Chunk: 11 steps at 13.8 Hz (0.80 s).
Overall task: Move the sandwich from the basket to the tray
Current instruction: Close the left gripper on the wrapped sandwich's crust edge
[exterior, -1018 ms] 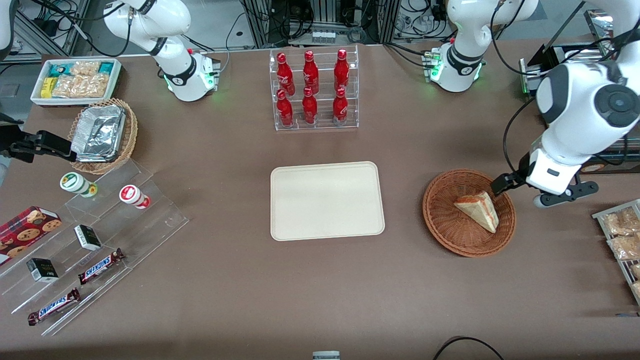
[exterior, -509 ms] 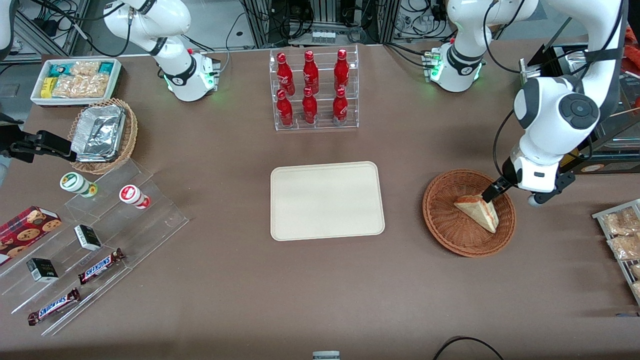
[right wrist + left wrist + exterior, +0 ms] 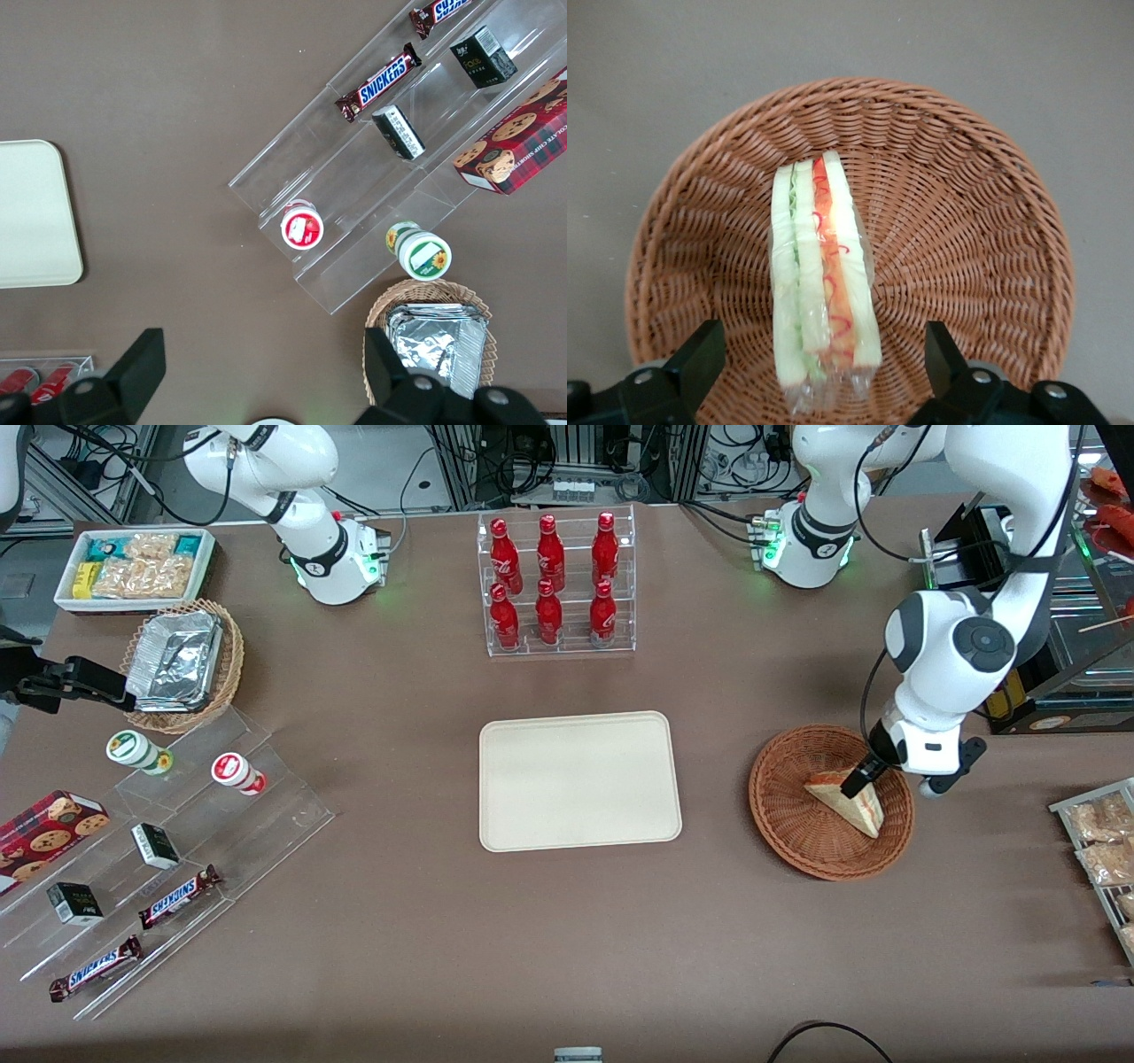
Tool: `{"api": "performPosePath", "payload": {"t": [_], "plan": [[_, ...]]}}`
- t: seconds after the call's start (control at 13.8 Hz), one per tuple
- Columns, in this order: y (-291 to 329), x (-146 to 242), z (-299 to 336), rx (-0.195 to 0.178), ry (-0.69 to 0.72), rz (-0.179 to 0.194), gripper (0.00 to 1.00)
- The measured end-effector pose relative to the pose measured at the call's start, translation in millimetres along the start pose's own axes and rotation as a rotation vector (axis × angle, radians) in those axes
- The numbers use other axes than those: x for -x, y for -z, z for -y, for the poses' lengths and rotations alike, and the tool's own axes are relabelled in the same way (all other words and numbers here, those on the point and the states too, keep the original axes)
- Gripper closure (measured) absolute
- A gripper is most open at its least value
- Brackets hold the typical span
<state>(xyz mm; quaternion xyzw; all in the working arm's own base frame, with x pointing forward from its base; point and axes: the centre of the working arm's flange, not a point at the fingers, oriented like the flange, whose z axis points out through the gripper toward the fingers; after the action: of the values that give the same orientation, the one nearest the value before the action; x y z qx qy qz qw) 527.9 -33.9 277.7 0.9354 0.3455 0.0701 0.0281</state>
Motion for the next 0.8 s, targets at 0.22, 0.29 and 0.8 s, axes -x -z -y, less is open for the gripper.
{"api": "performPosePath", "payload": {"t": [0.22, 0.29, 0.8], "plan": [[-25, 2, 4, -0.004, 0.008, 0.011, 0.0], [-31, 2, 4, -0.004, 0.009, 0.013, 0.0], [-31, -12, 6, 0.007, 0.037, -0.001, 0.6]]}}
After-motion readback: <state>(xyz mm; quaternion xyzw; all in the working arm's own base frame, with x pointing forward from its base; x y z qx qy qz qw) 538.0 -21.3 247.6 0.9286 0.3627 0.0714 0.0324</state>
